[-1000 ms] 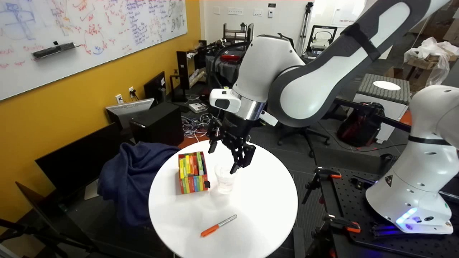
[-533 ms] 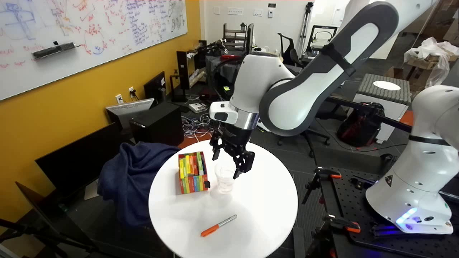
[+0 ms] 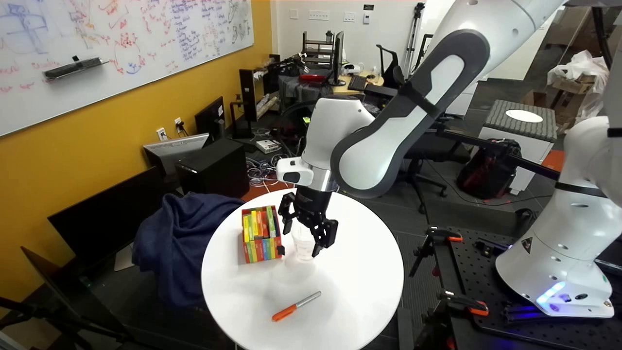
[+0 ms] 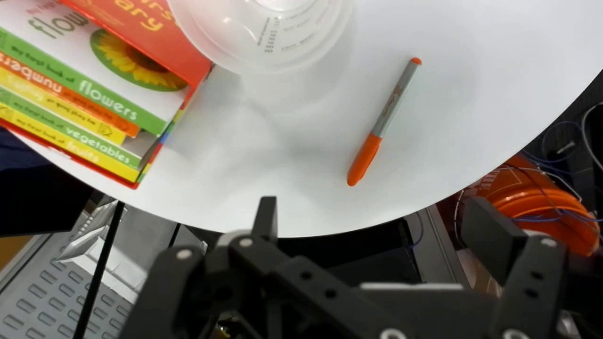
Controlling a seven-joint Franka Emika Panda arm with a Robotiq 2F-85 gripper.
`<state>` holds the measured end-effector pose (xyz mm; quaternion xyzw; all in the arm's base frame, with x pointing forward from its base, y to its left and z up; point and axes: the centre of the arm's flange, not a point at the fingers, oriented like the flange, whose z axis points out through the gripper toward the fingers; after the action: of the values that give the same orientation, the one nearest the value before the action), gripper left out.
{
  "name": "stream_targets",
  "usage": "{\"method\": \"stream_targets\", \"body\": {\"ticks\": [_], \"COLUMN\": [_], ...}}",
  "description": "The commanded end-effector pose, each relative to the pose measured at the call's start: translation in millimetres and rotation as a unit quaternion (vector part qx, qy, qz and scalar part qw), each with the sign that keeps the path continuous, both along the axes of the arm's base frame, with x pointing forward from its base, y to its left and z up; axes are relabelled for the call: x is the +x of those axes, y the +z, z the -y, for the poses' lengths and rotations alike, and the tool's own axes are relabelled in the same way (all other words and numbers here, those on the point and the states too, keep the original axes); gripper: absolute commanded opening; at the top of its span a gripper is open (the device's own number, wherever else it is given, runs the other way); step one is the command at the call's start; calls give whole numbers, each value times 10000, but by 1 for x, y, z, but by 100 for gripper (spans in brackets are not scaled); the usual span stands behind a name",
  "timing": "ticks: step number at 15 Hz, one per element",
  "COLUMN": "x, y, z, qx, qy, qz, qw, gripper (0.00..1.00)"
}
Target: Pick up the pen and put it in the cup
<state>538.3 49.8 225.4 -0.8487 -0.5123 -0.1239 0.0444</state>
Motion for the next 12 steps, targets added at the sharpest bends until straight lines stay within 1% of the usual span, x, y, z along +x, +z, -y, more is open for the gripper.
{"method": "stream_targets", "body": {"ticks": [1, 6, 12], "x": [17, 26, 29], "y": [-20, -43, -71], "z": [-5, -22, -39], "qx": [154, 290, 530], "qy": [44, -148, -357], "qz": [171, 230, 118], "qw": [9997, 9992, 9979], "gripper": [100, 100, 100]}}
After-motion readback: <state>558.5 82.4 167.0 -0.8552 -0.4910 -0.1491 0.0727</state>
